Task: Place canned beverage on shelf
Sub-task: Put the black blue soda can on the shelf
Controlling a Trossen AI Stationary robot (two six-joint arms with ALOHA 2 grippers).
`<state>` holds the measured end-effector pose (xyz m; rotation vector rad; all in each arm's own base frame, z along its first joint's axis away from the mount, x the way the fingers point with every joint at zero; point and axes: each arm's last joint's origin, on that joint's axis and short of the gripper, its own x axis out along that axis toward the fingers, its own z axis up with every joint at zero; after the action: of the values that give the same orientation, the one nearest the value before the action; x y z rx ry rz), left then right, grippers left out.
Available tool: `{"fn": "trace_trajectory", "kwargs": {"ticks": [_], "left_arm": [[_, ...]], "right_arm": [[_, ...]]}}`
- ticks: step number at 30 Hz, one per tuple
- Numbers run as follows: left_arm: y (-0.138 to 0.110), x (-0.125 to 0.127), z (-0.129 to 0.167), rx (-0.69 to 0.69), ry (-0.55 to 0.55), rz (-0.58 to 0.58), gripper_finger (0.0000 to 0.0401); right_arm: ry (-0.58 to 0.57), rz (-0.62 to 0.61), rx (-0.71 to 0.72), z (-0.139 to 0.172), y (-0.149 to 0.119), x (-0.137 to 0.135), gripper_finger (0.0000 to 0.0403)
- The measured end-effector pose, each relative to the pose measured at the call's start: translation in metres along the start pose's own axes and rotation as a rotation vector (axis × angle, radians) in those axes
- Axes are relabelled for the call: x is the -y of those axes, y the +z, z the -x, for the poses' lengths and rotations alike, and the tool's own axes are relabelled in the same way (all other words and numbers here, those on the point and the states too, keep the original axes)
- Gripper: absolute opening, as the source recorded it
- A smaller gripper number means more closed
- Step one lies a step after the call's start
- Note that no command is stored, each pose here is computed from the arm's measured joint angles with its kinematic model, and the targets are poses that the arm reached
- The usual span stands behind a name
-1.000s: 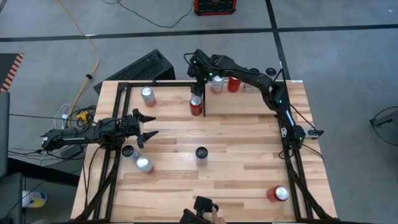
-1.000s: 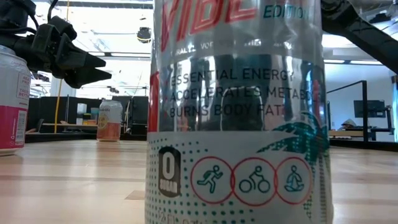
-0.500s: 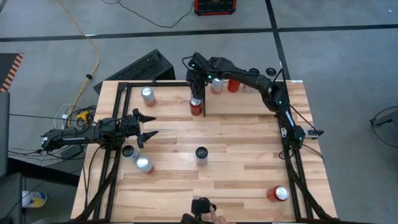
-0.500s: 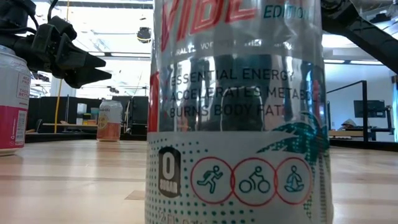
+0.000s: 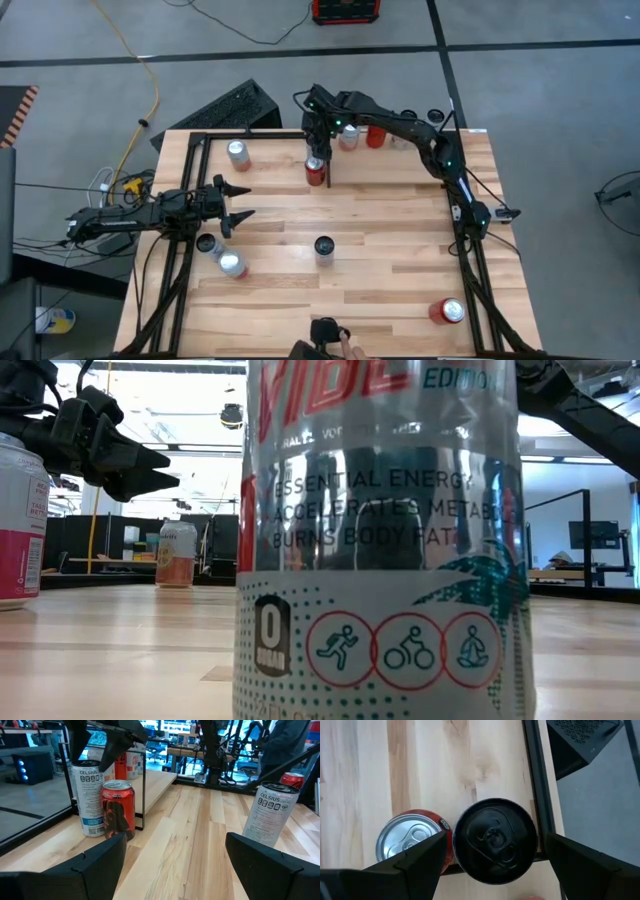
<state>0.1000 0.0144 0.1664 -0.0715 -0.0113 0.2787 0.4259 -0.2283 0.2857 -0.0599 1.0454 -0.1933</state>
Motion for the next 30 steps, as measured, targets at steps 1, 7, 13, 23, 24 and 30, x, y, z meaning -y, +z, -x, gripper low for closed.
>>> {"fn": "trace_trajectory", "kwargs": {"ticks": [1,7,13,23,24,30], "left_arm": [[-0.0001,0.0000,0.0000,-0.001,0.000,0.000,0.0327],[-0.0001,0.0000,0.0000,0.000,0.000,0.000,0.0327],[-0.0002,0.0000,0.0000,-0.001,0.000,0.000,0.0327],[0.0000,0.0000,0.0000,0.000,0.000,0.000,0.0327],[-0.0001,0.0000,0.0000,0.000,0.000,0.000,0.0327],[-0.0001,0.0000,0.0000,0.000,0.000,0.000,0.0327]], "right_arm": [[-0.001,-0.002,0.000,0.0001,0.0001,0.0000,0.0358],[-0.006,-0.014,-0.011,-0.0011,-0.0010,-0.0004,0.0358],[-0.009,-0.017,-0.016,-0.0019,-0.0018,-0.0003,0.0340],[-0.012,-0.011,-0.008,-0.0019,-0.0009,-0.0004,0.0296],[-0.013,-0.008,-0.003,-0.0021,0.0001,-0.0015,0.0293],[-0.031,0.003,0.046,-0.0030,0.0056,-0.0022,0.0289]]}}
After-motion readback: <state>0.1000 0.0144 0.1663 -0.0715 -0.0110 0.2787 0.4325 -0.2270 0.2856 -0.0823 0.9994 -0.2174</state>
